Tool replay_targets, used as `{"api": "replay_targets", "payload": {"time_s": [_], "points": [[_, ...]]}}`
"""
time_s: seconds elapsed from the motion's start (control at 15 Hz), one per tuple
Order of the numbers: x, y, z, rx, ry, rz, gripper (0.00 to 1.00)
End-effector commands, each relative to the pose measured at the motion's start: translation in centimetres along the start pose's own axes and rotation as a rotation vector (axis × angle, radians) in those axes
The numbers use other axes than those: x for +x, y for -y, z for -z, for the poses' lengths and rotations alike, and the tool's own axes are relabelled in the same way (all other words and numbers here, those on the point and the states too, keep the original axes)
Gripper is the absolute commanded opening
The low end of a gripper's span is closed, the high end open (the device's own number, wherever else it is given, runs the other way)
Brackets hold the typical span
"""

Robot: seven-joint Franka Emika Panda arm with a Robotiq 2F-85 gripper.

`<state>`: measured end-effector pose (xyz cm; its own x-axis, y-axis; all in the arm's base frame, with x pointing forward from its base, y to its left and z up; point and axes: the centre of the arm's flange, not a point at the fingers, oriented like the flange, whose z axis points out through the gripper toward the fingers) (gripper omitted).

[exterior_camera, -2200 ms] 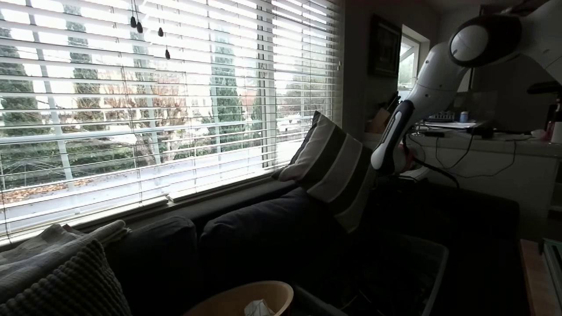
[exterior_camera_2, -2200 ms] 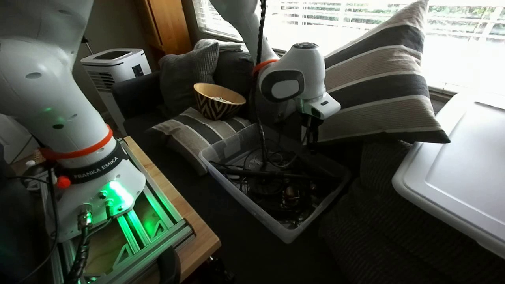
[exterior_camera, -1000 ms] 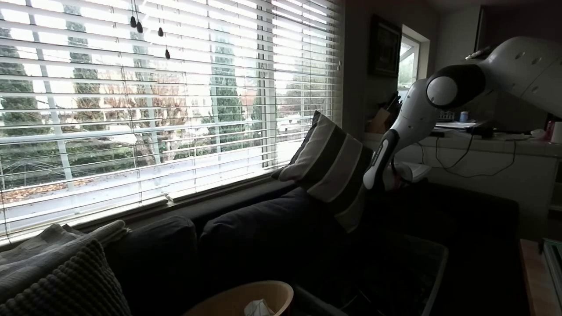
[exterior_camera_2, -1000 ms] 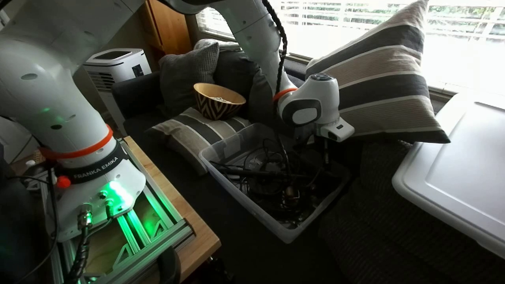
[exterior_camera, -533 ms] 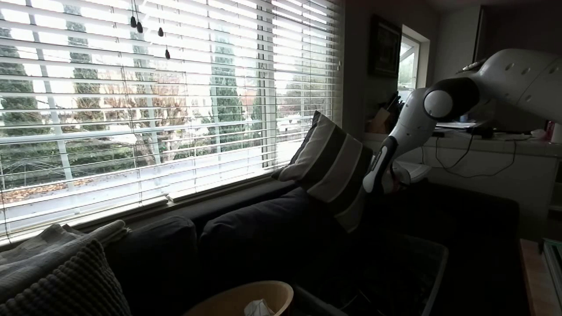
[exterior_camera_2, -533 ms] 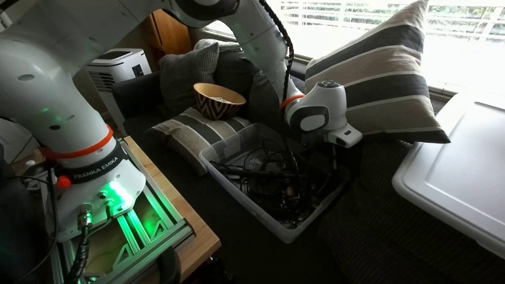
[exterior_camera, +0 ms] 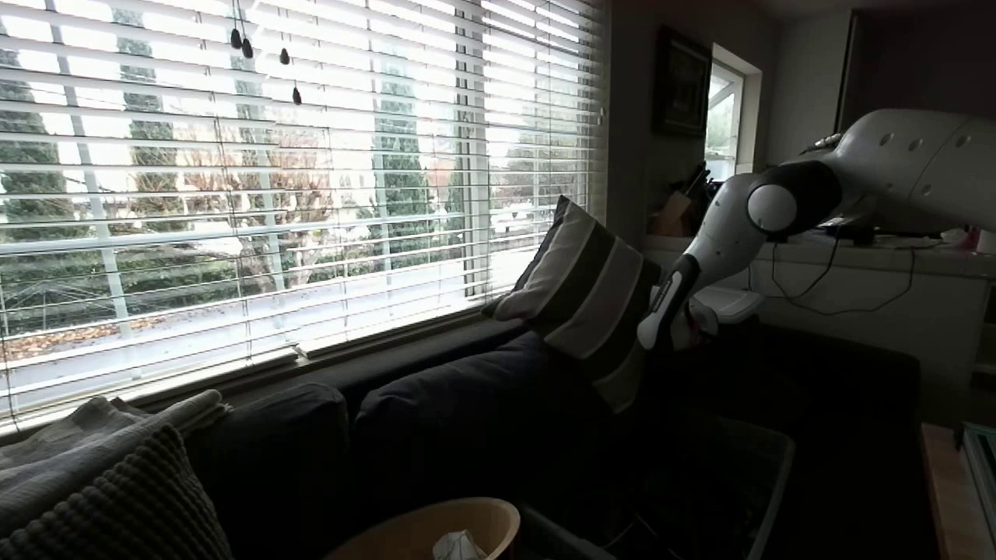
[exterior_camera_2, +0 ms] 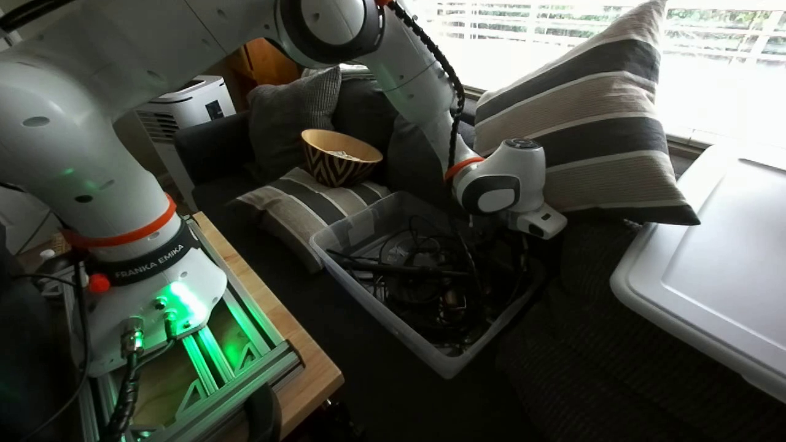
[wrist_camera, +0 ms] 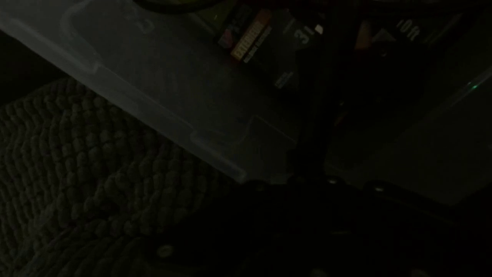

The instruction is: Place the black rod properly in the storage box

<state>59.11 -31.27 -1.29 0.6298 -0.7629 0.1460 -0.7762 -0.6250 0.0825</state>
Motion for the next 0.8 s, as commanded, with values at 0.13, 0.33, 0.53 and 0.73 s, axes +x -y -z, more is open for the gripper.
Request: {"api": "replay_targets", "payload": {"time_s": [0.13, 0.33, 0.53, 0.73], "points": [[2.0, 1.2, -3.2, 0.036, 0.022, 0.066, 0.00], [2.1, 1.6, -4.4, 0.048, 0.038, 0.102, 0.00], [1.9, 1.8, -5.1, 0.049, 0.051, 0.125, 0.00], [1.2, 1.6, -3.7, 0.055, 0.039, 0.135, 0.00]]}}
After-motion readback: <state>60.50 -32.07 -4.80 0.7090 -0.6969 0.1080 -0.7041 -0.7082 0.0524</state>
